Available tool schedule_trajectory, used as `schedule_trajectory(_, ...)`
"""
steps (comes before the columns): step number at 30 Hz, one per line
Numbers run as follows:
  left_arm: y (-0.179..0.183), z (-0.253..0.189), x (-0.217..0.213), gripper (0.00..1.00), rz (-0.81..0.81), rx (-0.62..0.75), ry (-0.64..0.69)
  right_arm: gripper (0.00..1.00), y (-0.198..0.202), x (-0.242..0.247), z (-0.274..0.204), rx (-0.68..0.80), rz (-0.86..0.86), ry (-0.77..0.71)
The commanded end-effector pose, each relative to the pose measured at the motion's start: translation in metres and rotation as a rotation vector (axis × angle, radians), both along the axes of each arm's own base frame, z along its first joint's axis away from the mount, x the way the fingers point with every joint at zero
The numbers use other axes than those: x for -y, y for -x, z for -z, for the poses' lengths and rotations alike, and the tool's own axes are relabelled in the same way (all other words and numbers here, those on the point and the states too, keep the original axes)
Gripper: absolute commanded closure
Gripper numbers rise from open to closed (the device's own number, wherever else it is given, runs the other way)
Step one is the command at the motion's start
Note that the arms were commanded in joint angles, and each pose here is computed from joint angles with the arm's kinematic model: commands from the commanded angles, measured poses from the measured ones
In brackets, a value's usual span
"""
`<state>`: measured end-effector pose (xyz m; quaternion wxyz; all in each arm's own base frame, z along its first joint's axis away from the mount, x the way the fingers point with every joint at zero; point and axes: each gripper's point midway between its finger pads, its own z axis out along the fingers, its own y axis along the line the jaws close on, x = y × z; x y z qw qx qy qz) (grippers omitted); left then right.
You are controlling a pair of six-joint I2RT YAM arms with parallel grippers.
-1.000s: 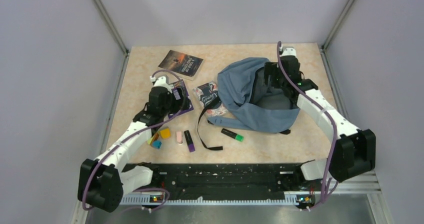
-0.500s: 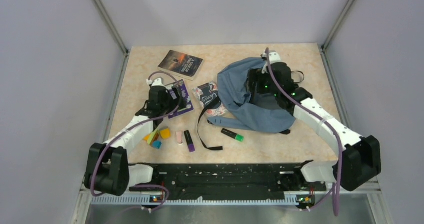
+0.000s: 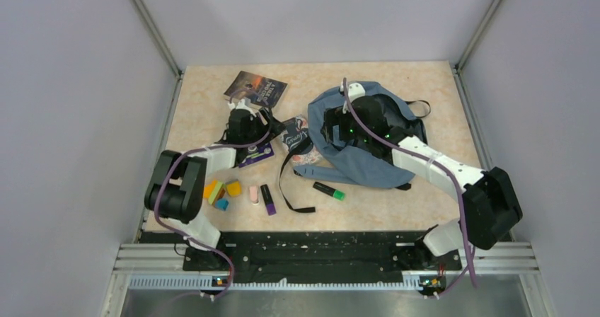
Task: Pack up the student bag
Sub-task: Pick up the book from the center of the board.
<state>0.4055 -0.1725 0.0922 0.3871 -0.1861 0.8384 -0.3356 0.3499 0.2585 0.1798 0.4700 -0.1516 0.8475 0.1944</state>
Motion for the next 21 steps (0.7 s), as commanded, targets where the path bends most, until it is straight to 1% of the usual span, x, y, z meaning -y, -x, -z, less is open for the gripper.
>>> schedule_trajectory(1, -0.027, -0.025, 0.017, 0.26, -0.002, 0.092, 0.128, 0.11, -0.002, 0.002, -0.029, 0.081, 0.03, -0.046)
schedule_trajectory(6, -0.029, -0.01, 0.016, 0.28, -0.017, 0.06, 0.122, 0.11, 0.001, 0.008, -0.032, 0.095, 0.04, -0.036)
schedule_trajectory(13, -0.029, -0.007, 0.02, 0.37, -0.014, 0.065, 0.143, 0.11, 0.002, 0.006, -0.024, 0.075, 0.025, -0.03)
schedule_trajectory(16, -0.027, -0.009, 0.019, 0.37, -0.019, 0.069, 0.114, 0.12, 0.003, 0.005, -0.02, 0.063, 0.022, -0.027)
schedule_trajectory(21, -0.024, -0.015, 0.019, 0.36, -0.02, 0.081, 0.106, 0.12, 0.004, 0.004, -0.019, 0.056, 0.013, -0.027)
